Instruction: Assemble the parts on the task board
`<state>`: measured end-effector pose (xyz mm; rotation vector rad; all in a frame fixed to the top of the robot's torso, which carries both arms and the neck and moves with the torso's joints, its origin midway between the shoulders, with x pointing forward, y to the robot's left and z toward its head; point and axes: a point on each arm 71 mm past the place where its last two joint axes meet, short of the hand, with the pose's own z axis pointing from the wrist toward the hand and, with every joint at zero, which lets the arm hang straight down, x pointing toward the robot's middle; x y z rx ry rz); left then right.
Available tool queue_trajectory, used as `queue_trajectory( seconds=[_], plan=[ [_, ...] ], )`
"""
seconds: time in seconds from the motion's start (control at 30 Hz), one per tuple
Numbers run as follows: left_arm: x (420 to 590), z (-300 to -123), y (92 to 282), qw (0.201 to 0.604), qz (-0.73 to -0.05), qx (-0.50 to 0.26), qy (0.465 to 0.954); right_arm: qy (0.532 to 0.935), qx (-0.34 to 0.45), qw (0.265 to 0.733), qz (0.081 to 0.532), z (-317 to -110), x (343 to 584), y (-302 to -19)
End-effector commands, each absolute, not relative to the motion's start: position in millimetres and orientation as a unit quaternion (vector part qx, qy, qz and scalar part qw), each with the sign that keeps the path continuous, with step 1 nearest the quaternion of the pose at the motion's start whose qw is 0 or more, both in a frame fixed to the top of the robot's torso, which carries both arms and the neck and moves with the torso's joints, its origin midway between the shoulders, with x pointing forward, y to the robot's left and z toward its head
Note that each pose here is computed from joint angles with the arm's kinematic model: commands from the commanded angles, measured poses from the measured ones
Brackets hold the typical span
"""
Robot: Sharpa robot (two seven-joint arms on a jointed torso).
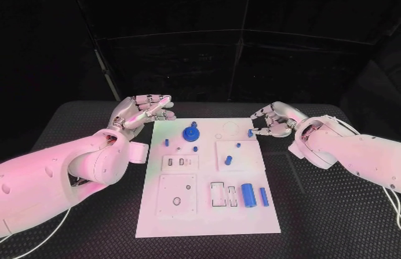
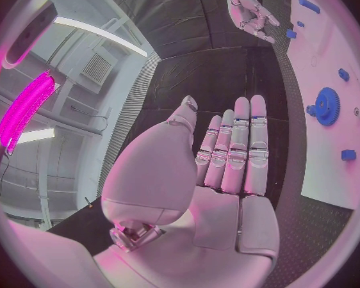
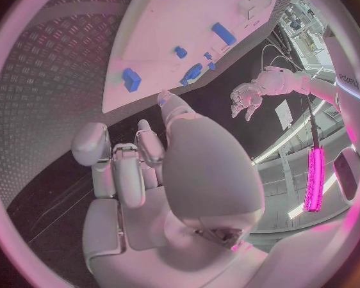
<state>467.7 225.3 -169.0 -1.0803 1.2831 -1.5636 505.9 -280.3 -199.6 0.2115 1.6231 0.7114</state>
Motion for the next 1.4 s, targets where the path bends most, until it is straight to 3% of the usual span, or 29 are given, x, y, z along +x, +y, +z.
queue_trajectory(
  seconds=[0.03,0.37,1.4],
  plan=[
    [467.9,-168.7,224.2,0.406,-0.628,-0.425,0.510,0.708,0.088,0.616,0.334,-204.5,504.1,-282.4],
    [468.8,-171.0,224.9,0.407,-0.626,-0.427,0.510,0.717,0.087,0.609,0.329,-218.0,505.6,-283.9],
    [469.2,-171.8,224.5,0.406,-0.625,-0.428,0.511,0.732,0.076,0.608,0.299,-228.8,518.9,-277.5]
  ],
)
